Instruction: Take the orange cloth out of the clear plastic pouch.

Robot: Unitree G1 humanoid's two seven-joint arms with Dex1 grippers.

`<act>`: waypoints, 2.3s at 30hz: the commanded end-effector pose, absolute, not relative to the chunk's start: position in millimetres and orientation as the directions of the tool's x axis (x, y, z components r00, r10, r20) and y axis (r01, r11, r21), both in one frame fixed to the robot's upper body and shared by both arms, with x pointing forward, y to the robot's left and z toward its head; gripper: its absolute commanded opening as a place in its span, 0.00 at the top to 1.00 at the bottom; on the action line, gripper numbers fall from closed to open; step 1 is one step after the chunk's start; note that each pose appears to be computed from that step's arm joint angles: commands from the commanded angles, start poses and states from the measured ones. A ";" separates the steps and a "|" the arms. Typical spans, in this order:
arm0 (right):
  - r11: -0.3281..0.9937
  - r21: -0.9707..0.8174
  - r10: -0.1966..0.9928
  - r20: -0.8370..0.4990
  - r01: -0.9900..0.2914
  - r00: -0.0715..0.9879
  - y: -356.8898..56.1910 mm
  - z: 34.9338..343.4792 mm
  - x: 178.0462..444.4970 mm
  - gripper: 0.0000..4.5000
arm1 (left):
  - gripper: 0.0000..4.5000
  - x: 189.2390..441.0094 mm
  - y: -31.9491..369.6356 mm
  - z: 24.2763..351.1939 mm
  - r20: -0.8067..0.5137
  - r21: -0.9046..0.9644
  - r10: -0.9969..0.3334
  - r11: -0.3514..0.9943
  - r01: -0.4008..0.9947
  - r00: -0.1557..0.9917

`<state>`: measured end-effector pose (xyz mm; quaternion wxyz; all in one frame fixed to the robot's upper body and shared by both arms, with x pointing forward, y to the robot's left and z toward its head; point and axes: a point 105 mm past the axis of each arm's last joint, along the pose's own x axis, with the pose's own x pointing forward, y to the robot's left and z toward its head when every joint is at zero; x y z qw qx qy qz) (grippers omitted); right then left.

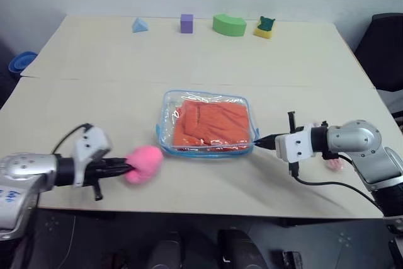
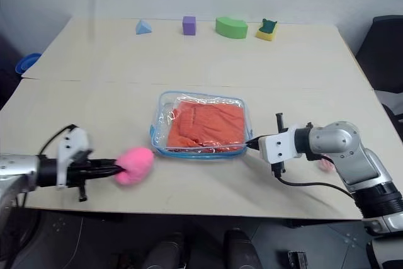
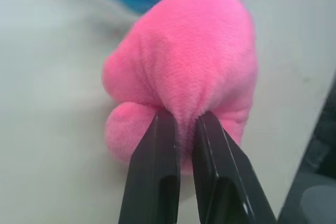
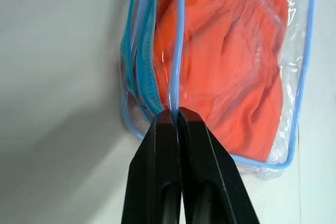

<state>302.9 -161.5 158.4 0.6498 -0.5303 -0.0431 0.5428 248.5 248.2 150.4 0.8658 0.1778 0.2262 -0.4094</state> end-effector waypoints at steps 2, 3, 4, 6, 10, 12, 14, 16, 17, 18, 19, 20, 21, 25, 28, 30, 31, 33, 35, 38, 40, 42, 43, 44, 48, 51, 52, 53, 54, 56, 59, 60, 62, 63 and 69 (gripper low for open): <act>-0.124 -0.773 0.760 -0.476 -0.622 0.442 -161.9 172.2 304.0 0.99 | 0.92 251.0 247.6 151.1 -0.513 0.141 -0.631 0.607 0.782 0.582; -0.121 -0.764 0.764 -0.479 -0.634 0.431 -160.4 170.0 302.9 0.99 | 0.92 251.1 241.2 147.6 -0.502 0.129 -0.647 0.599 0.790 0.573; -0.118 -0.755 0.767 -0.482 -0.646 0.423 -159.6 168.8 302.2 0.99 | 0.92 251.7 236.5 145.5 -0.492 0.117 -0.658 0.599 0.792 0.570; -0.086 -0.733 0.771 -0.478 -0.675 0.421 -160.4 168.5 302.4 0.90 | 0.92 255.4 231.2 143.3 -0.469 0.093 -0.664 0.619 0.780 0.583; -0.034 -0.690 0.777 -0.473 -0.723 0.415 -163.6 171.3 297.2 0.63 | 0.63 254.3 228.4 143.6 -0.450 0.075 -0.672 0.628 0.775 0.588; -0.001 -0.675 0.783 -0.459 -0.738 0.419 -165.0 174.4 294.1 0.48 | 0.49 251.9 232.0 142.9 -0.458 0.077 -0.660 0.638 0.766 0.595; 0.037 -0.653 0.786 -0.448 -0.756 0.426 -167.7 177.3 290.2 0.32 | 0.35 246.4 238.2 144.0 -0.466 0.058 -0.657 0.646 0.761 0.592; 0.080 -0.617 0.796 -0.433 -0.783 0.422 -170.1 181.7 283.6 0.16 | 0.29 237.9 242.7 153.2 -0.449 0.029 -0.682 0.634 0.772 0.577; 0.093 -0.604 0.800 -0.429 -0.792 0.421 -170.6 183.2 281.5 0.09 | 0.29 235.7 243.6 156.6 -0.441 0.025 -0.690 0.629 0.777 0.574; 0.119 -0.572 0.811 -0.416 -0.812 0.412 -170.6 186.9 276.7 0.02 | 0.29 234.8 248.9 167.2 -0.415 0.003 -0.699 0.639 0.769 0.582; 0.137 -0.542 0.820 -0.408 -0.829 0.402 -170.0 189.7 272.1 0.02 | 0.29 235.2 253.5 178.6 -0.384 -0.015 -0.709 0.646 0.764 0.592; 0.150 -0.510 0.832 -0.398 -0.847 0.387 -168.1 192.1 266.4 0.02 | 0.29 237.6 256.3 192.4 -0.344 -0.026 -0.721 0.648 0.761 0.602; 0.158 -0.486 0.841 -0.389 -0.859 0.375 -166.1 193.9 261.8 0.02 | 0.29 240.0 257.0 203.5 -0.311 -0.032 -0.730 0.647 0.762 0.608; 0.186 -0.404 0.866 -0.364 -0.896 0.344 -156.0 195.5 250.1 0.02 | 0.29 258.9 218.5 225.2 -0.303 0.110 -0.772 0.554 0.825 0.559; 0.182 -0.366 0.872 -0.369 -0.912 0.322 -149.4 192.7 243.8 0.02 | 0.29 270.8 175.9 217.1 -0.394 0.314 -0.770 0.400 0.861 0.502; 0.181 -0.357 0.874 -0.369 -0.916 0.317 -146.2 191.7 241.1 0.02 | 0.29 278.1 156.0 206.6 -0.447 0.450 -0.743 0.294 0.843 0.498; 0.183 -0.357 0.874 -0.368 -0.916 0.318 -145.0 191.3 240.4 0.02 | 0.29 280.1 148.6 201.1 -0.466 0.497 -0.734 0.246 0.832 0.495; 0.193 -0.362 0.868 -0.370 -0.912 0.331 -143.9 190.2 240.8 0.02 | 0.29 280.3 137.6 190.5 -0.500 0.549 -0.728 0.153 0.822 0.469; 0.203 -0.371 0.859 -0.377 -0.906 0.346 -144.8 187.8 241.3 0.02 | 0.29 280.0 135.1 178.6 -0.544 0.583 -0.708 0.067 0.810 0.450; 0.228 -0.362 0.857 -0.367 -0.904 0.363 -145.9 187.0 240.8 0.02 | 0.29 282.4 137.8 165.1 -0.579 0.611 -0.680 0.003 0.792 0.449; 0.236 -0.362 0.857 -0.361 -0.902 0.369 -145.5 187.6 240.5 0.02 | 0.29 284.8 139.6 159.3 -0.590 0.630 -0.663 -0.020 0.776 0.461; 0.242 -0.360 0.858 -0.354 -0.901 0.372 -144.7 188.3 239.0 0.02 | 0.29 290.5 141.9 154.9 -0.576 0.656 -0.649 -0.004 0.755 0.497; 0.246 -0.358 0.859 -0.350 -0.901 0.374 -144.3 188.7 238.2 0.02 | 0.29 293.9 142.4 154.4 -0.561 0.668 -0.647 0.016 0.744 0.517; 0.250 -0.354 0.860 -0.346 -0.901 0.375 -144.0 189.2 237.4 0.02 | 0.29 296.9 141.7 155.4 -0.540 0.675 -0.653 0.041 0.737 0.531; 0.260 -0.348 0.860 -0.341 -0.901 0.379 -144.0 189.3 236.0 0.01 | 0.37 301.3 138.1 158.9 -0.487 0.681 -0.680 0.098 0.726 0.549; 0.264 -0.346 0.860 -0.337 -0.900 0.382 -143.7 189.4 236.3 0.01 | 0.54 301.5 137.2 159.2 -0.474 0.667 -0.692 0.122 0.735 0.545; 0.265 -0.345 0.861 -0.335 -0.900 0.382 -143.3 189.8 236.7 0.01 | 0.61 301.6 136.7 159.2 -0.469 0.658 -0.697 0.133 0.741 0.542; 0.266 -0.345 0.862 -0.333 -0.900 0.382 -143.1 190.1 237.1 0.01 | 0.68 301.3 136.0 159.4 -0.463 0.646 -0.705 0.146 0.749 0.537; 0.266 -0.345 0.862 -0.333 -0.900 0.382 -142.9 190.3 237.4 0.01 | 0.75 301.1 135.4 159.5 -0.459 0.638 -0.710 0.154 0.754 0.534; 0.265 -0.345 0.862 -0.333 -0.900 0.382 -142.9 190.2 237.5 0.01 | 0.88 299.4 132.6 161.3 -0.440 0.599 -0.733 0.190 0.778 0.518; 0.256 -0.345 0.866 -0.333 -0.903 0.373 -141.4 190.2 236.9 0.01 | 0.99 291.4 120.3 174.2 -0.350 0.420 -0.822 0.291 0.860 0.449; 0.251 -0.342 0.869 -0.333 -0.906 0.366 -140.1 189.7 236.1 0.01 | 0.99 288.5 116.0 180.0 -0.308 0.348 -0.850 0.317 0.882 0.427; 0.245 -0.338 0.872 -0.334 -0.909 0.359 -136.9 186.6 235.4 0.09 | 1.00 288.6 112.0 188.4 -0.255 0.255 -0.870 0.362 0.897 0.423; 0.243 -0.335 0.873 -0.333 -0.910 0.356 -135.4 184.9 234.8 0.13 | 1.00 289.9 111.5 190.5 -0.244 0.236 -0.869 0.378 0.895 0.431; 0.290 -0.367 0.847 -0.331 -0.884 0.415 -118.0 166.4 248.1 0.58 | 1.00 289.2 103.0 186.0 -0.254 0.206 -0.868 0.382 0.901 0.427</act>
